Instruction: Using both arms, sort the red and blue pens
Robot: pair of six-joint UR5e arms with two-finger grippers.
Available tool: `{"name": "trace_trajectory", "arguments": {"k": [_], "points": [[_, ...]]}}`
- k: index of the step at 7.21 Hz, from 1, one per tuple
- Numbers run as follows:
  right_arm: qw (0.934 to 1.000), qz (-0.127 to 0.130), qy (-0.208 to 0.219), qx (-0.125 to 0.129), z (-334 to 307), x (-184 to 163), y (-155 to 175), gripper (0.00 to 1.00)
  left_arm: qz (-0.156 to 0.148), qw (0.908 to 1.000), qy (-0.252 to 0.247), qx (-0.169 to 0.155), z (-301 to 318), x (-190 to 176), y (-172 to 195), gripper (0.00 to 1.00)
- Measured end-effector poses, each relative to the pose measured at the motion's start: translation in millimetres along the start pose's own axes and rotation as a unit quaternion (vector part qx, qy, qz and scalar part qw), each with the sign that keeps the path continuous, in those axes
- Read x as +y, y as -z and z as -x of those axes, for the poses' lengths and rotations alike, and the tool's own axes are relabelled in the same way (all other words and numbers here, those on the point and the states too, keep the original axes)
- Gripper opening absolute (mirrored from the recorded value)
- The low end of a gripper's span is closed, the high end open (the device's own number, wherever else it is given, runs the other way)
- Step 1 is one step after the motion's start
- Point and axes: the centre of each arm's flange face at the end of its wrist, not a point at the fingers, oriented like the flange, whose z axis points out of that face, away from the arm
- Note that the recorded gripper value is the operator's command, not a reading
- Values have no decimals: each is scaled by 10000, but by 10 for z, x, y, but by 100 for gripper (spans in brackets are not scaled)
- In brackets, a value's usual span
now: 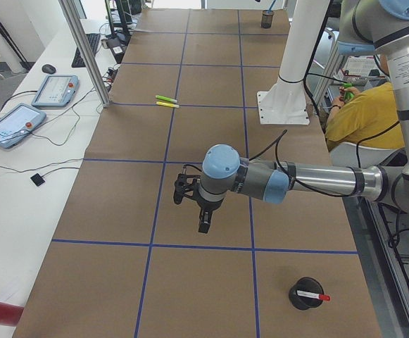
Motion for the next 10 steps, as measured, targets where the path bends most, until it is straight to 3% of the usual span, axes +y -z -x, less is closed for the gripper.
{"name": "trace_trajectory", "arguments": {"k": [2, 4, 5, 7, 9, 10], "points": [[9999, -110, 119, 50, -2, -131, 140, 100, -3, 10000, -3, 1, -3, -2, 3, 100], [9992, -307, 211, 172, 29, -385, 519, 100, 2, 10000, 17, 2, 6, 14, 3, 100], [9984, -462, 158, 273, 51, -485, 895, 100, 12, 10000, 34, 1, 16, 29, -2, 100], [9951, -777, -1, 615, 63, -621, 1976, 100, 47, 10000, 78, -7, 56, 48, -33, 100], [9872, -1312, 67, 898, 183, -917, 3116, 100, 87, 9999, 126, -14, 88, 63, -65, 100], [9818, -1659, 137, 914, 248, -1131, 3647, 100, 116, 9998, 161, -19, 113, 69, -94, 100]]}}
